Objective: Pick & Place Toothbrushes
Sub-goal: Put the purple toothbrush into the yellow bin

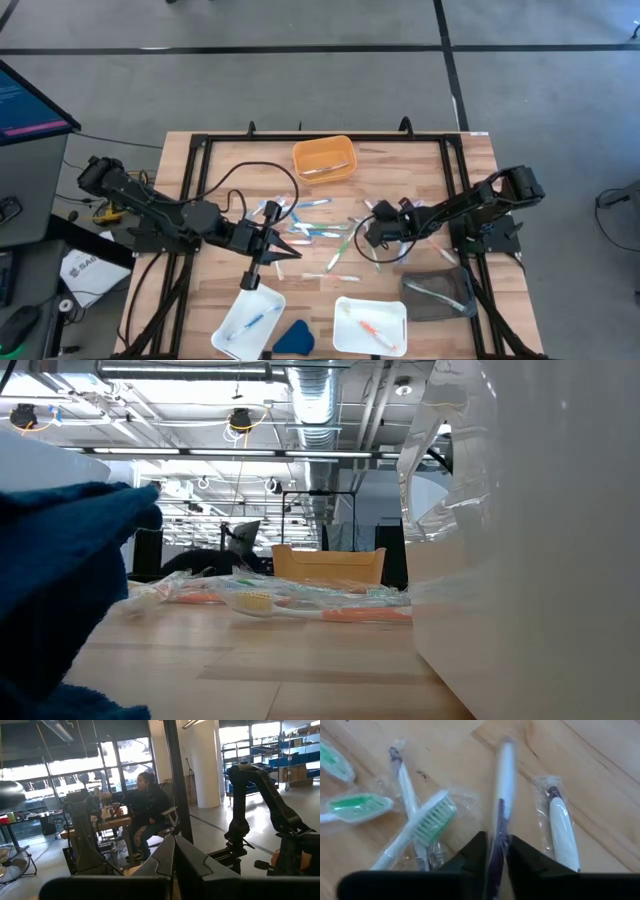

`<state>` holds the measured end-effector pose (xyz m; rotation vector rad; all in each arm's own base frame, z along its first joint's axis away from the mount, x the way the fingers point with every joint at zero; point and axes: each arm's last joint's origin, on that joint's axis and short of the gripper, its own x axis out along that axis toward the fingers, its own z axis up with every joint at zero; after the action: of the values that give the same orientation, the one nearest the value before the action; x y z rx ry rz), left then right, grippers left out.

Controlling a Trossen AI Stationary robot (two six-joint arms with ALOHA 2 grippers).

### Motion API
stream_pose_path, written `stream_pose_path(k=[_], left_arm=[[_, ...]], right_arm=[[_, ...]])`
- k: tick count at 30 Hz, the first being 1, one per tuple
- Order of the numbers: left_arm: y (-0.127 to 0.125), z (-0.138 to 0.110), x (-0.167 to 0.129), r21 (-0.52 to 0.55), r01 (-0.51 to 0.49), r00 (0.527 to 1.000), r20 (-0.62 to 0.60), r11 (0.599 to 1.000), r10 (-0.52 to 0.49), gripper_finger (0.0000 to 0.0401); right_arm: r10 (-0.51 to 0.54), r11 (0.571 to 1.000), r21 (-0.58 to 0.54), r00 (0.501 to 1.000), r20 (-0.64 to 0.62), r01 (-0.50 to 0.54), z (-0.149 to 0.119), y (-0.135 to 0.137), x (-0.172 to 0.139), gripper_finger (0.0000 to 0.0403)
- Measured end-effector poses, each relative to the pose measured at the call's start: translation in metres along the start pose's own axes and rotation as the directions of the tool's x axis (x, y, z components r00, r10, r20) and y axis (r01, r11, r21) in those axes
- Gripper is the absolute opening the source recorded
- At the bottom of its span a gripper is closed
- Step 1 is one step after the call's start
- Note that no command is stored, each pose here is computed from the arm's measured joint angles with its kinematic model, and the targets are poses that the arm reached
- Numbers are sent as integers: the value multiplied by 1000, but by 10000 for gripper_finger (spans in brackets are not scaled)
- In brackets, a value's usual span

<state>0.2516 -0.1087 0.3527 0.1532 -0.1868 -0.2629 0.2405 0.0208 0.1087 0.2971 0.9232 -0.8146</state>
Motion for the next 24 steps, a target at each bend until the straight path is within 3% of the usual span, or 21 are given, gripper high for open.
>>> stream_pose_path(k=[5, 11, 16, 24], left_arm=[[0, 0, 0, 0, 0, 1000, 0, 1000, 0, 5], [0, 0, 0, 0, 0, 1000, 0, 1000, 0, 5], [0, 0, 0, 0, 0, 1000, 0, 1000, 0, 5], [0, 0, 0, 0, 0, 1000, 0, 1000, 0, 5]], right_arm=[[6, 999, -51, 1000, 0, -6, -1, 3, -3, 12], [13, 998, -60, 999, 33, -11, 2, 9, -8, 37], [2, 996, -87, 998, 55, 3, 1, 10, -9, 11], [-10, 994, -106, 998, 59, 16, 0, 10, -10, 20]])
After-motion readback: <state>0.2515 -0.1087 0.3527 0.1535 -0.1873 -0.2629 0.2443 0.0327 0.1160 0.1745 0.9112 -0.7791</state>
